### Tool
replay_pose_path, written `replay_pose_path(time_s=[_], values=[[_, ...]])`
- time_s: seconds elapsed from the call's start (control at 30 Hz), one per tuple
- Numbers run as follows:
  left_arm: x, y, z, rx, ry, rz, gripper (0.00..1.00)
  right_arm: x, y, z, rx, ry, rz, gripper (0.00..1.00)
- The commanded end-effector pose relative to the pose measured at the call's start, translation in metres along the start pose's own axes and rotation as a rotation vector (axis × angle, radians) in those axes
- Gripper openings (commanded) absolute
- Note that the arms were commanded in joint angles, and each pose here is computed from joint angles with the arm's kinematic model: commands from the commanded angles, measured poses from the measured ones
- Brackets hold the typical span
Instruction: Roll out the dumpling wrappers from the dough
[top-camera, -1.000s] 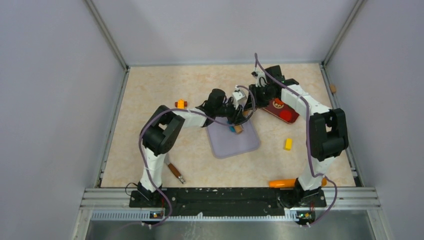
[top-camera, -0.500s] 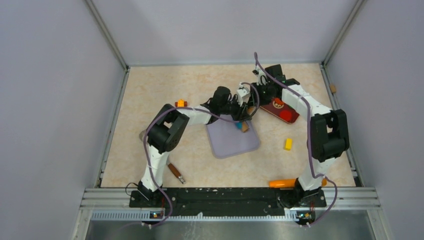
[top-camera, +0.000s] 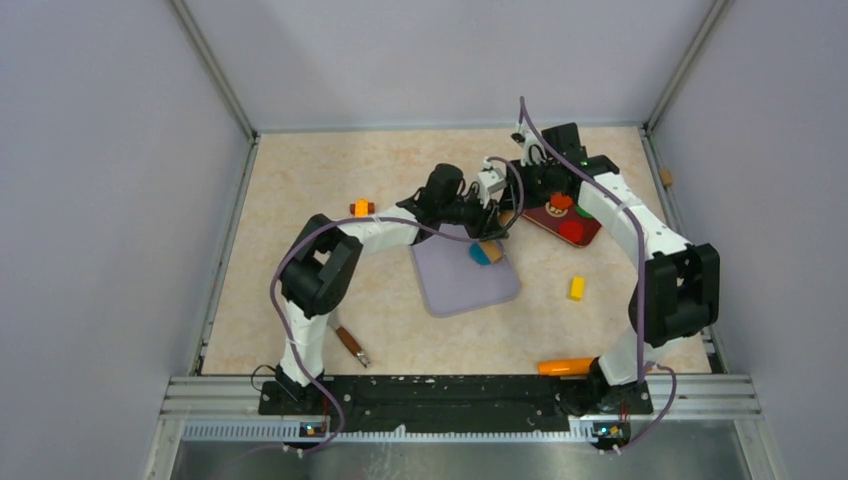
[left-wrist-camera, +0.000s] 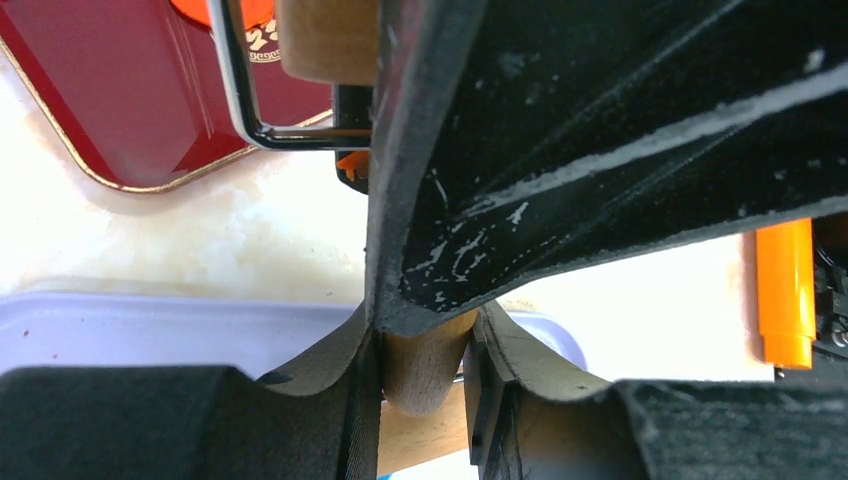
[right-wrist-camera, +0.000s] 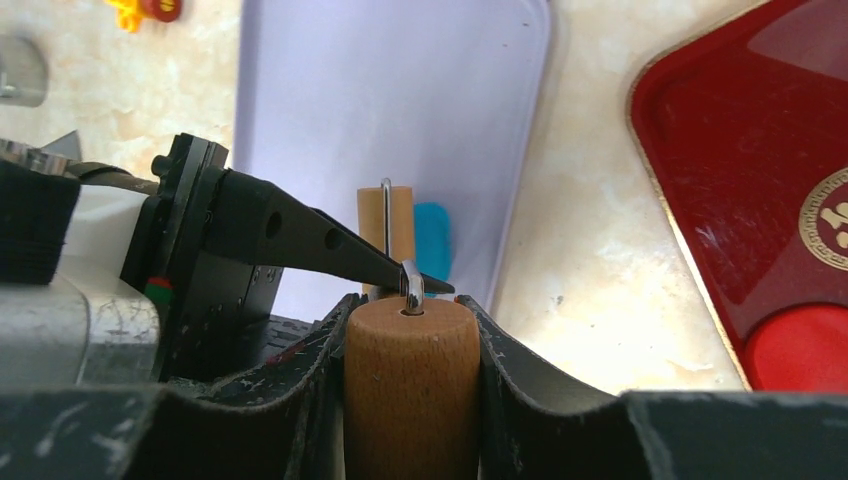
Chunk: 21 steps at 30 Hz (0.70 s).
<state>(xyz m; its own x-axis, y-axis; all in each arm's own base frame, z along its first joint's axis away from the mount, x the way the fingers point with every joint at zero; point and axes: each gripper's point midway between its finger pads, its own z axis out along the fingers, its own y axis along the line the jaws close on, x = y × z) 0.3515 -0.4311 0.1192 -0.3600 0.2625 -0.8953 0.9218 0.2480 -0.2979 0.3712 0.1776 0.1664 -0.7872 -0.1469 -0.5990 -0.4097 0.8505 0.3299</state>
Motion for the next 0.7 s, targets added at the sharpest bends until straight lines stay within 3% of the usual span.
replay_pose_path(time_s=[0.0,0.43,0.67], values=[[-0.001,0.019,-0.034,-0.129,0.013,-0.077,0.0,0.012,0.011,-0.017,-0.03,0.03,-0.016,0.0],[0.021,0.039,-0.024,-0.171,0.057,-0.061,0.0,0.019,0.0,0.002,-0.002,0.065,-0.069,0.0],[0.058,0.054,-0.013,-0.204,0.128,-0.064,0.0,0.039,-0.025,0.025,0.062,0.067,-0.132,0.0]])
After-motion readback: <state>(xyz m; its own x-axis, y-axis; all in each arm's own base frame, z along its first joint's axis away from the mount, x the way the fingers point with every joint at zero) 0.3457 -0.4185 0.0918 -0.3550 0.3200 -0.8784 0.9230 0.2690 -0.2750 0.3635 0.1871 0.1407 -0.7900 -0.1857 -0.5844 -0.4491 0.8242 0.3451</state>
